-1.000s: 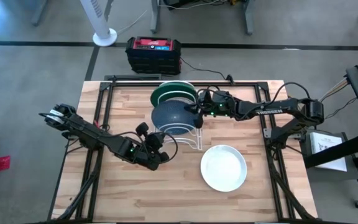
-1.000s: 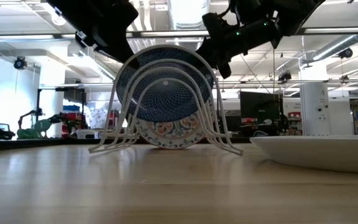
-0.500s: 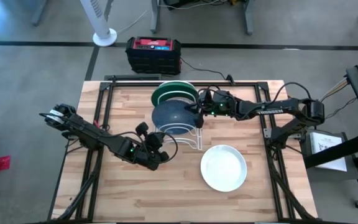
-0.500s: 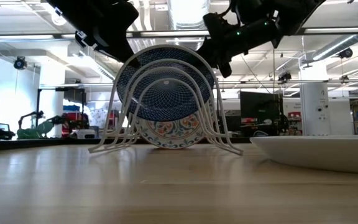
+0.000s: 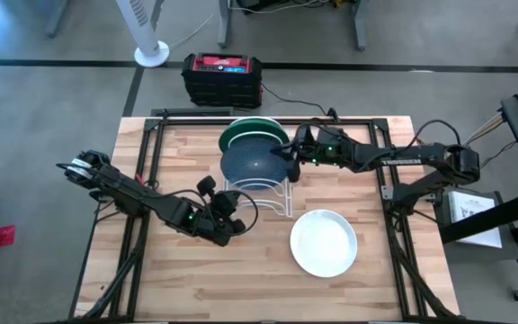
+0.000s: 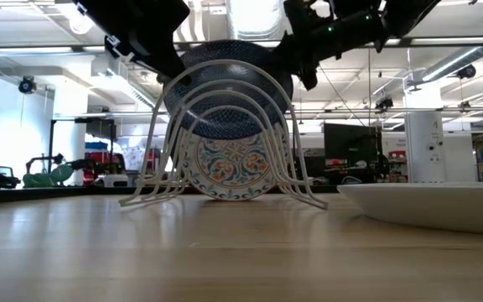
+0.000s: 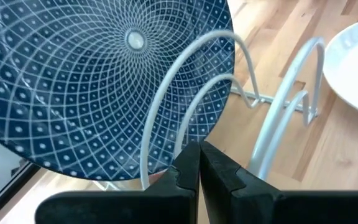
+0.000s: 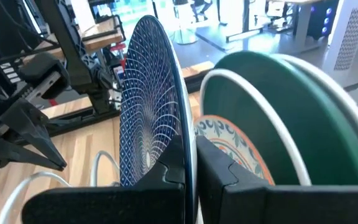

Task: Sort dishes
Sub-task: Remove the blue patterned plate from the dish rack

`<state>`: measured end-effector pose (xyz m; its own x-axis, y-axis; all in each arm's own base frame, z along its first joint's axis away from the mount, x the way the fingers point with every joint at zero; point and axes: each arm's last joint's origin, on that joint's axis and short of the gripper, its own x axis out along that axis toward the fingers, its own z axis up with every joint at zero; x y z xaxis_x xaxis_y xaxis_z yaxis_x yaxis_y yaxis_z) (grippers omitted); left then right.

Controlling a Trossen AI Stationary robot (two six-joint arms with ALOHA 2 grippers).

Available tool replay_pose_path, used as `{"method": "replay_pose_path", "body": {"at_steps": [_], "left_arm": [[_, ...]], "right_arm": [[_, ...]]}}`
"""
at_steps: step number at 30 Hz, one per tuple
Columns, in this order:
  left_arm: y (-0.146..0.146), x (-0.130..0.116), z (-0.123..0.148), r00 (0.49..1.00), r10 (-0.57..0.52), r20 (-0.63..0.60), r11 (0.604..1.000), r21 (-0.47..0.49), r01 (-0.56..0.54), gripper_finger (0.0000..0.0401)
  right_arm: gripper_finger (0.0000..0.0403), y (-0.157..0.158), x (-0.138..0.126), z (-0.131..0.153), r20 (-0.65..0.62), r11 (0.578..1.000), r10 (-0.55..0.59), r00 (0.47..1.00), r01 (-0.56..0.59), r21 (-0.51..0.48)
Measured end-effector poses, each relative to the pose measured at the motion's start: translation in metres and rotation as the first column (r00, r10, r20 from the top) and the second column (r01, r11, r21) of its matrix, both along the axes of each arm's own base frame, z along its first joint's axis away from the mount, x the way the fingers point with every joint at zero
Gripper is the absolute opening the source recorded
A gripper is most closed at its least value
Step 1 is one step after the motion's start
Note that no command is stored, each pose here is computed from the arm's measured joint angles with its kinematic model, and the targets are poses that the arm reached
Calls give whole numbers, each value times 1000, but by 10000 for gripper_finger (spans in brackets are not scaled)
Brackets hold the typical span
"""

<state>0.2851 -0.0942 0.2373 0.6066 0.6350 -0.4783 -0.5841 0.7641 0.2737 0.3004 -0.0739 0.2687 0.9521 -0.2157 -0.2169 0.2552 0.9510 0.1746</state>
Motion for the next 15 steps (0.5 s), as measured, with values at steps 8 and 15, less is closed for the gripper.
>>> {"method": "replay_pose_path", "body": {"at_steps": [8, 15], "left_arm": [[0, 1, 6, 1000, 12, 7, 1000, 18, -12, 0], [0, 0, 6, 1000, 23, 12, 999, 39, -23, 0]], "right_arm": [[2, 2, -16, 18, 16, 999, -28, 999, 29, -36], [2, 4, -31, 30, 8, 994, -80, 997, 80, -71]]}}
